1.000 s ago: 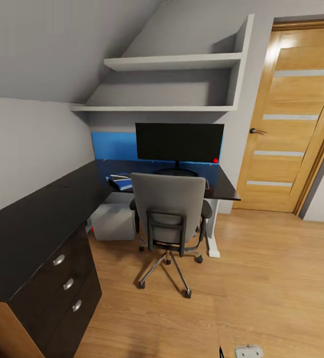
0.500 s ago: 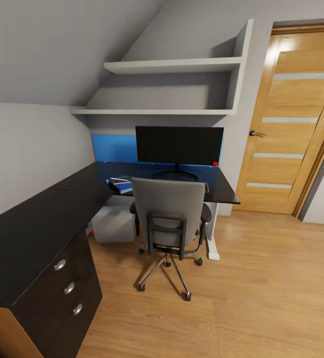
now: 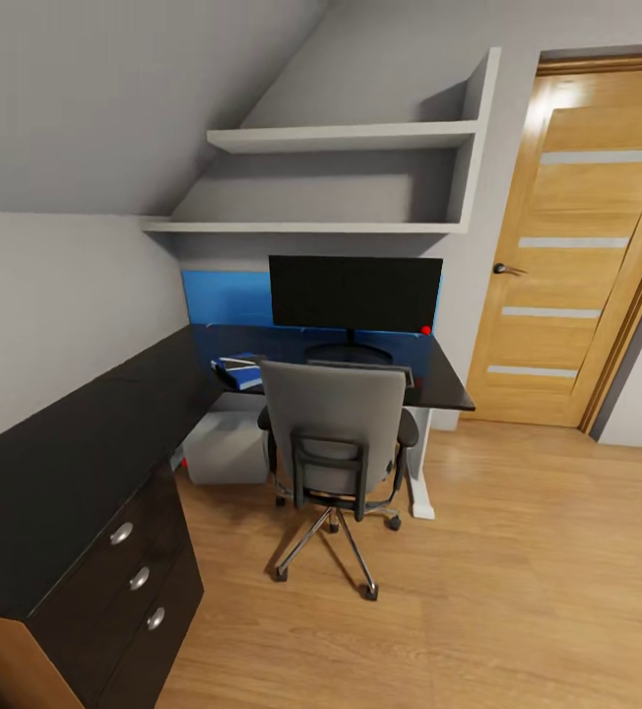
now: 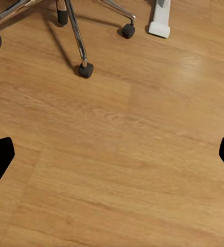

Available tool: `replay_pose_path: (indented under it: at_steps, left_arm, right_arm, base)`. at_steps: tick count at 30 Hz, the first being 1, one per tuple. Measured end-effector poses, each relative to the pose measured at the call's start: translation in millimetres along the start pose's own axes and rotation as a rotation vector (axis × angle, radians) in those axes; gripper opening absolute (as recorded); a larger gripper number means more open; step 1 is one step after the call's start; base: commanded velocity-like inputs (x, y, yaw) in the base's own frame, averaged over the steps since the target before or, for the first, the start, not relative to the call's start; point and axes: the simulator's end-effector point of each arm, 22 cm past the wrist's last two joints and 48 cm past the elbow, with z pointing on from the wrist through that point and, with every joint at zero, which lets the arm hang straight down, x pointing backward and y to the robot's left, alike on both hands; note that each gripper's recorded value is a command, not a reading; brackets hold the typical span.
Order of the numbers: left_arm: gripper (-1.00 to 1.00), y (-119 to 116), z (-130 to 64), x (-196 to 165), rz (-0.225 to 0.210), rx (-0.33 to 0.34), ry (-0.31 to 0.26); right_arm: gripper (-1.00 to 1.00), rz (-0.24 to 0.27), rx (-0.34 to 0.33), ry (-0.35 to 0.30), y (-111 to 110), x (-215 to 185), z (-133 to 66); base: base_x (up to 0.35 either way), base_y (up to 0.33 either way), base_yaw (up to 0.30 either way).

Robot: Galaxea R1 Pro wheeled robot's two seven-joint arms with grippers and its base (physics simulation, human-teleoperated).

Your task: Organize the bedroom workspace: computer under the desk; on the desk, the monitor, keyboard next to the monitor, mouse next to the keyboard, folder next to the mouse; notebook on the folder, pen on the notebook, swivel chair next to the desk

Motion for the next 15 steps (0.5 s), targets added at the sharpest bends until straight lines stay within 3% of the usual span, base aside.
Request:
replay_pose_path:
  at_steps: [15]
  left_arm:
    - [1.00,0.9,0.3,4.1,0.006,-0.003,0.020]
  right_arm:
    - [1.00,0.000,-0.001,0.000,0.4,-0.1,0.0]
  base:
    - [0.000,0.000,0.000]
